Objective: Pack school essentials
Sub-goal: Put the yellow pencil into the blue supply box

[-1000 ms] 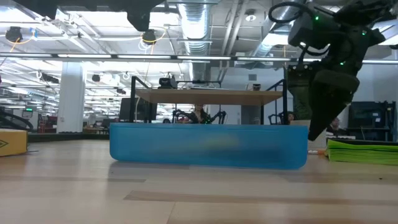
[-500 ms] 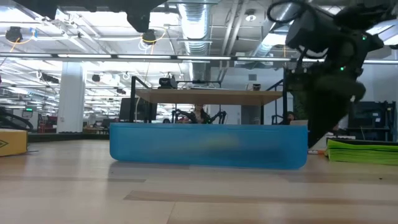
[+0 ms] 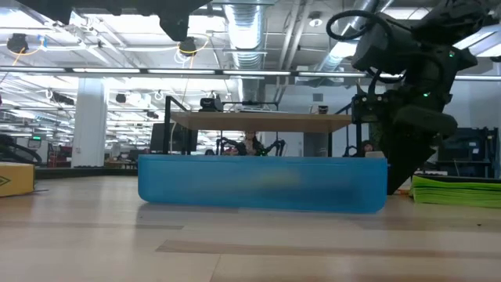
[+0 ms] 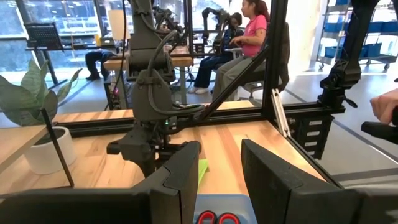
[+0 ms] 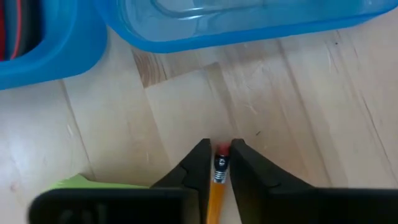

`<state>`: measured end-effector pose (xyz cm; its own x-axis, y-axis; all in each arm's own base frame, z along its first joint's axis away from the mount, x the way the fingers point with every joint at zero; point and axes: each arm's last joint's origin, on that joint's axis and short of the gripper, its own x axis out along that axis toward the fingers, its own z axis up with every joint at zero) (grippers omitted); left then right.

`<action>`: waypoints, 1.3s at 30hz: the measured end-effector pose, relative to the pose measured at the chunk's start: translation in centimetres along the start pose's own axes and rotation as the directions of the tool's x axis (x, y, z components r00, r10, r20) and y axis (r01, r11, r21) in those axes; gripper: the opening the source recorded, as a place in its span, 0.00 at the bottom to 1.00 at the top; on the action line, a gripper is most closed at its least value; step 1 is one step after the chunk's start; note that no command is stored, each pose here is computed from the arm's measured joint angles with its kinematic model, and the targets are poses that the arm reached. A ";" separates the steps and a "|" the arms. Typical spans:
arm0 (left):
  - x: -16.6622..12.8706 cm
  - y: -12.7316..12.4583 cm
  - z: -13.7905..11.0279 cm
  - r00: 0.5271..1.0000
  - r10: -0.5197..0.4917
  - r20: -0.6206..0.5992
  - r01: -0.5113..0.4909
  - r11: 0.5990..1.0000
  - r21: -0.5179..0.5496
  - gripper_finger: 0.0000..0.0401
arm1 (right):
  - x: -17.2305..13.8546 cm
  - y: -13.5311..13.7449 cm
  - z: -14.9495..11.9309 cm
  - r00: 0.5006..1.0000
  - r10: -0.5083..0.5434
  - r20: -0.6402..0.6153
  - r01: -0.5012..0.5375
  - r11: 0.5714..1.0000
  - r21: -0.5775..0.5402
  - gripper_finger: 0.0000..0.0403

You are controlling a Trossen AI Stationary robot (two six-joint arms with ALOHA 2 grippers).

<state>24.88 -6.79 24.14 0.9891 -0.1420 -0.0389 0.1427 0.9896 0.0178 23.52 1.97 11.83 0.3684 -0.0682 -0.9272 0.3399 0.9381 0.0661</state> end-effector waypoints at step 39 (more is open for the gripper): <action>0.0 0.0 0.0 1.000 0.022 -0.002 -0.022 1.000 -0.005 0.27 | -4.9 -0.4 -0.6 0.996 0.021 0.082 -0.021 1.000 0.000 0.02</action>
<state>24.86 -6.80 24.13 0.9920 -0.1200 -0.0401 0.1207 0.9926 0.0137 21.02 2.16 16.14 0.4454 -0.0764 -0.8920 0.3321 0.9394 0.0854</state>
